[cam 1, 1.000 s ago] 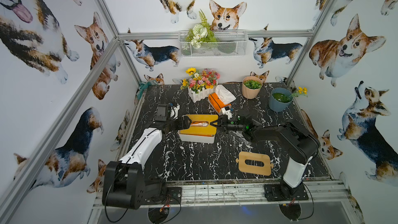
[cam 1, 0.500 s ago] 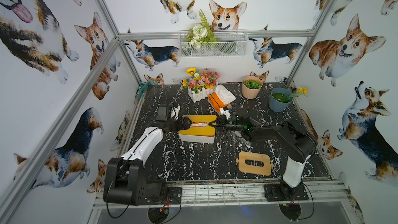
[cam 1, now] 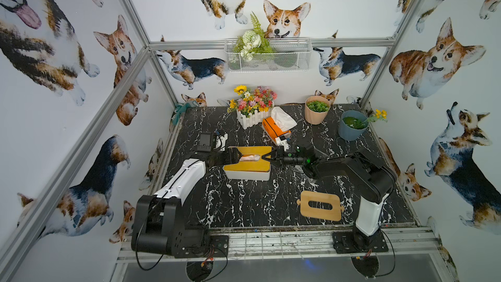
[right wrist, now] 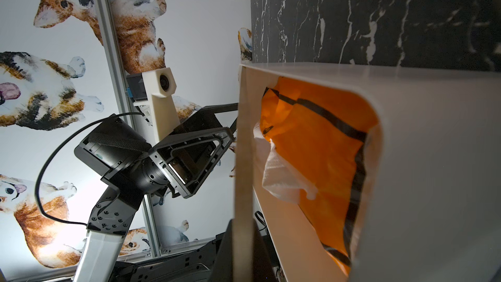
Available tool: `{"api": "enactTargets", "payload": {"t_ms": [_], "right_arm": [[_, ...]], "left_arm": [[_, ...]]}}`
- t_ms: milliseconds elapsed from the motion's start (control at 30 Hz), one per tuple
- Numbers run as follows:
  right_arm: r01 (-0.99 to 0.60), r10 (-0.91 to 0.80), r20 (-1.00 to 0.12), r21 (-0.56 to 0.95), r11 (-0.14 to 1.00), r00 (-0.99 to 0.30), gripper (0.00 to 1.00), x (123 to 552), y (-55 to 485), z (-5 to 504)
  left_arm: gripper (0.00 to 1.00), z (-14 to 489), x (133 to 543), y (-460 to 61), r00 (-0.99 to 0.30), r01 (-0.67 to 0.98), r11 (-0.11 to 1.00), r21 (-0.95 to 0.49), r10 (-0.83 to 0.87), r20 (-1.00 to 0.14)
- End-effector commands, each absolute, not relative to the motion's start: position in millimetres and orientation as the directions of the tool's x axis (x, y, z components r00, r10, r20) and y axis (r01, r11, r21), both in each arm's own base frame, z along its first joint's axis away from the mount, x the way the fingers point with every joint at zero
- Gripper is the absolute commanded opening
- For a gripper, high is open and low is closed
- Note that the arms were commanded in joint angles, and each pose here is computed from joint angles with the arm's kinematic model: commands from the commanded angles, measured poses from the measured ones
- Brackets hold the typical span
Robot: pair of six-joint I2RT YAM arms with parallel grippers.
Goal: Put the tissue paper into the tissue box
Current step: Close the box lid on the tissue box.
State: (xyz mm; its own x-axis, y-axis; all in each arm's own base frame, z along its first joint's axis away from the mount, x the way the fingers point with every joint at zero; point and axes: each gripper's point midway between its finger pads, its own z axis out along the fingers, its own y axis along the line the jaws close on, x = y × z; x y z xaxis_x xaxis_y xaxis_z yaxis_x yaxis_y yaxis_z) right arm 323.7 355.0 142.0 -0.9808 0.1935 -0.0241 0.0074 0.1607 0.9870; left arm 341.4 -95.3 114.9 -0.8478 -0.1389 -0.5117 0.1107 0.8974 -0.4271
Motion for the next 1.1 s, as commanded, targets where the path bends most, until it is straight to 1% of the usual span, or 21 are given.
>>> {"api": "enactTargets", "payload": {"t_ms": [0,400,733,1067], "right_arm": [[-0.049,0.168,-0.067,0.993,0.108,-0.983,0.00,321,359,160],[-0.077,0.164,-0.092,0.992,0.095,-0.982,0.00,320,359,164],[-0.081,0.151,-0.103,0.986,0.145,-0.983,0.00,324,362,152],[-0.076,0.170,-0.099,0.988,0.136,-0.980,0.00,332,353,153]], "left_arm": [[0.88,115,342,-94,-0.846,0.119,0.903,-0.413,-0.125,-0.518],[0.88,112,339,-91,-0.854,0.104,0.905,-0.413,-0.132,-0.504],[0.87,109,338,-92,-0.860,0.096,0.897,-0.431,-0.143,-0.490],[0.88,109,336,-91,-0.860,0.097,0.895,-0.435,-0.145,-0.489]]}}
